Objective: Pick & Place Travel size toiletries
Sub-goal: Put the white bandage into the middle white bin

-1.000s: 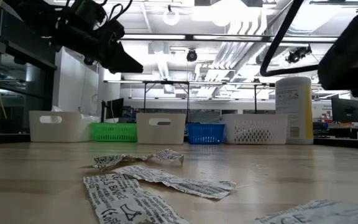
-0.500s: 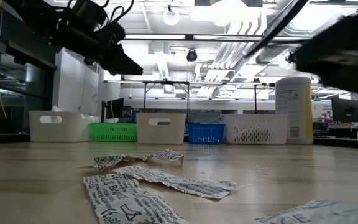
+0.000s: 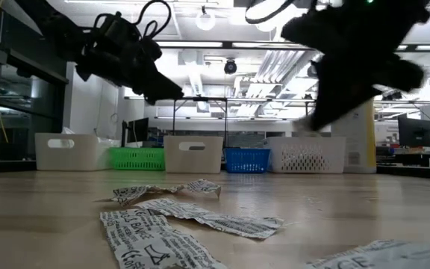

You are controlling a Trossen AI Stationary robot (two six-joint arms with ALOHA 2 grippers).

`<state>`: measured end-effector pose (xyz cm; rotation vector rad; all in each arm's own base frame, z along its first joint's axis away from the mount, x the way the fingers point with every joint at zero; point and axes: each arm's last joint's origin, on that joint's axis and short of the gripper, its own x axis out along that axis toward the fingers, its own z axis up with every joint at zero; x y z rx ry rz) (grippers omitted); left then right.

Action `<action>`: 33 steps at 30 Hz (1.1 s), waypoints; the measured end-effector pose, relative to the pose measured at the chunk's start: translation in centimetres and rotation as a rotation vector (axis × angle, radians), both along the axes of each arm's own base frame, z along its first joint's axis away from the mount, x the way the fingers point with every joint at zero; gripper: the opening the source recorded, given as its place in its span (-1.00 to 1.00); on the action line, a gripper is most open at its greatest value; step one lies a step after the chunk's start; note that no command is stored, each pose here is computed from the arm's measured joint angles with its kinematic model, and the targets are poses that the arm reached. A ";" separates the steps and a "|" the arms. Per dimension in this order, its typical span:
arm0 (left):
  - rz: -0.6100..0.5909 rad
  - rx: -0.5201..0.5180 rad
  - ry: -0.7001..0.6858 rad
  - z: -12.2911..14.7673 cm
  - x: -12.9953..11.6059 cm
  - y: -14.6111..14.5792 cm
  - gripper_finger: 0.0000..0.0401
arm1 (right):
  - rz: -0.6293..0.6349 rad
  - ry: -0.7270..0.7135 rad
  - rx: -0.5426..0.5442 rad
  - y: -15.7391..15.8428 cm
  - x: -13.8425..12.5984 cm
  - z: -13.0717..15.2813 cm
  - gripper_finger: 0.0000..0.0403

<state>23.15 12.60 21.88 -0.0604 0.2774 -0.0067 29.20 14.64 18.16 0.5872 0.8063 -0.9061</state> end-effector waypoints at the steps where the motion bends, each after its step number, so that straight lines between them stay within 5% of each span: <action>1: -0.026 -0.010 -0.013 0.0 0.1 0.0 -0.38 | 0.052 0.001 -0.051 0.0 0.2 0.0 -0.98; 8: -0.160 -0.026 -0.043 0.0 0.3 -0.5 -0.38 | 0.384 0.055 -0.371 0.3 1.5 0.5 -0.98; 18: -0.321 0.187 -0.072 -0.1 1.5 -3.0 0.01 | 0.748 0.339 -0.625 -2.7 3.7 0.8 -0.98; 26: -0.306 0.626 -0.041 -0.2 2.8 -6.0 0.31 | 0.663 0.367 -0.659 -8.3 6.2 1.3 -0.98; 33: -0.215 0.790 0.011 -0.2 3.2 -6.8 0.32 | 0.661 0.249 -0.666 -11.0 8.1 2.2 -0.98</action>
